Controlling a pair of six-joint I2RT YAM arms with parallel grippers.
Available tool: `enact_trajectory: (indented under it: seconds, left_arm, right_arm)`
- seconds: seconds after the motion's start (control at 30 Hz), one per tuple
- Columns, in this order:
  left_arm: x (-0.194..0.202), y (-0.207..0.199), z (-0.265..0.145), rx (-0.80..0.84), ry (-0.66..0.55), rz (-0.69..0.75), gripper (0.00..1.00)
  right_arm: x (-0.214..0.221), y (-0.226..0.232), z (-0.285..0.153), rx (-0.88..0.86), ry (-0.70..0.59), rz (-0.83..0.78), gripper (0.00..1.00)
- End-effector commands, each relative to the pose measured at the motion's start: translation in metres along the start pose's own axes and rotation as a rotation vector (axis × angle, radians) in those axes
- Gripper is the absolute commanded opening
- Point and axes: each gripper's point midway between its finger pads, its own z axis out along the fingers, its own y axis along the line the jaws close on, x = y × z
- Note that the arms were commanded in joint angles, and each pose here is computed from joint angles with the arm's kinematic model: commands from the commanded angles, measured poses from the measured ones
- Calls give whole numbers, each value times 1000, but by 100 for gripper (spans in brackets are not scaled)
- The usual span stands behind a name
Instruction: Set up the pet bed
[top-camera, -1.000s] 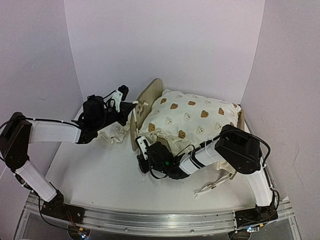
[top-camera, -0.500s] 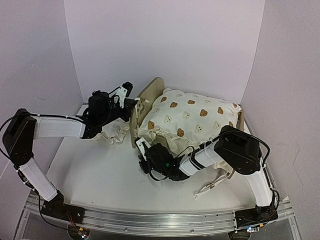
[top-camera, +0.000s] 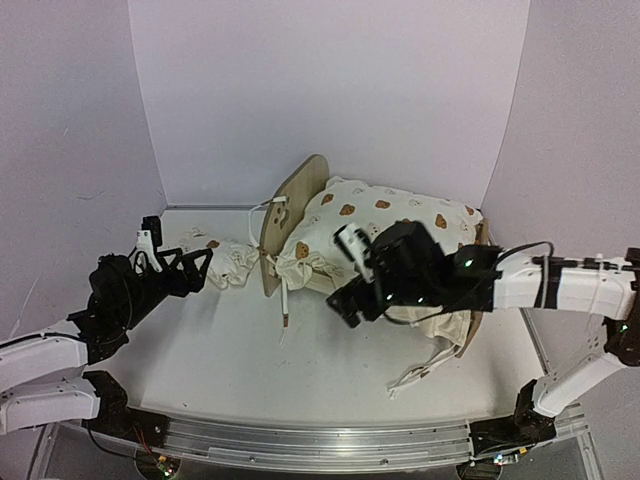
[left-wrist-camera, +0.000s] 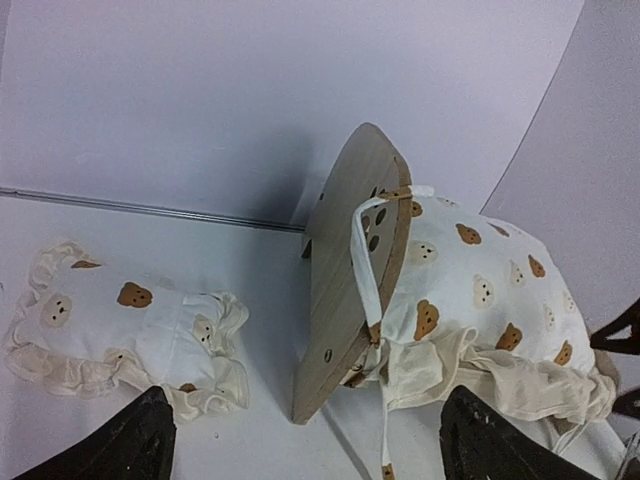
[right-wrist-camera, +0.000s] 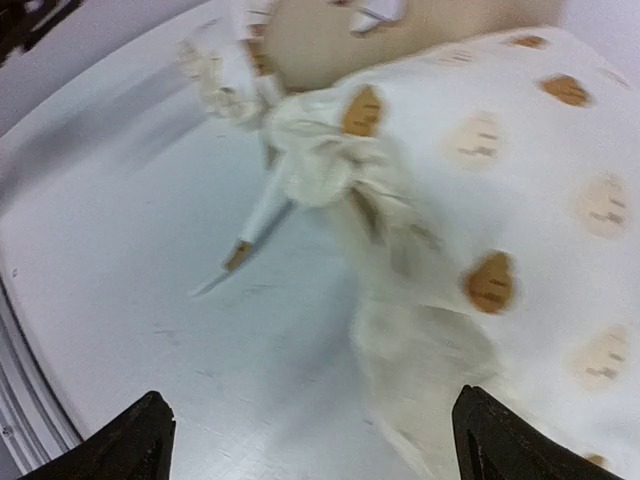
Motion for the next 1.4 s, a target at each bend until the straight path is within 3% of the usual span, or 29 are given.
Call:
enact_trajectory:
  seconds: [0.0, 0.1, 0.2, 0.37, 0.57, 0.67, 0.73, 0.83, 0.93, 1.07, 1.27, 1.37]
  left_arm:
    - [5, -7, -10, 10, 88, -263, 88]
    - [10, -56, -9, 225, 118, -320, 80]
    - [18, -113, -6, 354, 119, -219, 80]
    - [32, -140, 22, 361, 141, -171, 81]
    - [11, -78, 64, -1, 89, -208, 85]
    - [-15, -44, 85, 18, 89, -349, 83]
    - [-31, -51, 101, 107, 108, -315, 87]
    - [-52, -61, 121, 198, 115, -279, 86]
    - [-51, -44, 138, 164, 130, -304, 77]
    - [-44, -49, 158, 203, 166, -265, 76]
    - [-19, -43, 165, 189, 225, -287, 61]
    - [-2, -35, 160, 159, 255, -303, 45]
  right_arm:
    - [65, -81, -37, 208, 349, -2, 98]
    - [71, -93, -61, 254, 415, -28, 98]
    - [90, -114, -75, 356, 520, -18, 98]
    - [112, -126, -77, 410, 568, 14, 98]
    - [101, -116, -70, 346, 497, 38, 96]
    - [88, -111, -73, 313, 447, 48, 96]
    - [78, -109, -76, 293, 404, 56, 96]
    - [68, -106, -79, 274, 359, 65, 96]
    - [66, -104, -81, 262, 347, 70, 95]
    - [65, -104, -86, 261, 333, 80, 95]
    - [54, -104, -95, 253, 287, 85, 95]
    - [48, -105, -97, 253, 273, 78, 95]
